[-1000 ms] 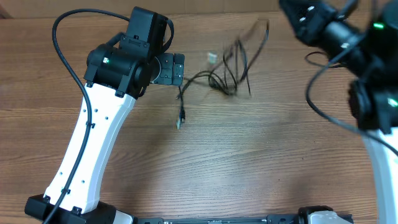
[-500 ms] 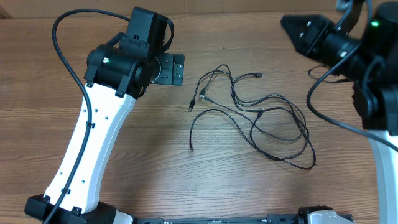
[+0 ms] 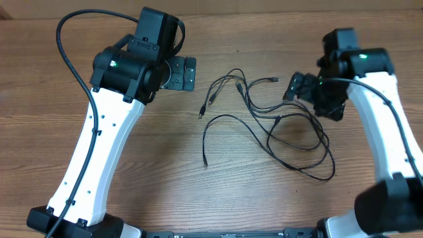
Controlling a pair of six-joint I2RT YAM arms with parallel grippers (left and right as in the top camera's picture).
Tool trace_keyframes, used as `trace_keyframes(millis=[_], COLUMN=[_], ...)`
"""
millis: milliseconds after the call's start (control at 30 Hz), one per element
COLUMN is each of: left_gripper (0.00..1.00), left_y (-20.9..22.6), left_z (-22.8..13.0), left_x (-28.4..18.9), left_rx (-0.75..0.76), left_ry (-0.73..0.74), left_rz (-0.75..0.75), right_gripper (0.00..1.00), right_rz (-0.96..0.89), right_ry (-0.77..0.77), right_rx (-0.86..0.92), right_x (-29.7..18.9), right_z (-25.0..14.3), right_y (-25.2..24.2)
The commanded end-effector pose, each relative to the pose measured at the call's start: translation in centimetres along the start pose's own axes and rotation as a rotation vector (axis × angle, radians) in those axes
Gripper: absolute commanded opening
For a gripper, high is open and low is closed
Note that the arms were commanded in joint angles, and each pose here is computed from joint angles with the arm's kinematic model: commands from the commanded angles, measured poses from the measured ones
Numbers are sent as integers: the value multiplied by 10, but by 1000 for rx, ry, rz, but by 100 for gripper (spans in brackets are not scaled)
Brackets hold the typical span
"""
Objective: Untangle cables
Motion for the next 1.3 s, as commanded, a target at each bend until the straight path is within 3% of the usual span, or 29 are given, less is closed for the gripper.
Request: trace_keyframes(millis=[0, 400, 933, 967, 1000, 1033, 1133, 1267], left_gripper=[99, 100, 100, 100, 100, 100, 100, 100], left_y=[-1, -1, -1, -1, -1, -1, -1, -1], left_z=[0, 0, 0, 0, 0, 0, 0, 0], left_x=[3, 3, 3, 3, 3, 3, 3, 3], left_rx=[-8, -8, -8, -8, -8, -8, -8, -8], left_ry=[6, 6, 6, 6, 7, 7, 6, 6], left_rz=[-3, -3, -3, -3, -3, -3, -3, -3], right_gripper=[100, 100, 99, 91, 75, 47, 7, 4], right_rz=[-138, -272, -226, -218, -207, -195, -183, -153], right_ry=[39, 145, 47, 38, 25, 13, -1, -3], right_rx=[80, 214, 528, 527, 526, 524, 522, 510], right_x=[29, 84, 150, 154, 158, 161, 163, 159], right_z=[-3, -40, -52, -51, -50, -49, -46, -40], right_y=[-25, -63, -79, -79, -80, -79, -78, -71])
Point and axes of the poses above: each gripper's point midway between its finger pads, its own x axis out along the fingers, its own y axis along the line the jaws close on, z = x × y, the point moved 2 cm from there along -x, back along the fingers, and after that the axes turned 1 degree about x, right-handed, at the moved point
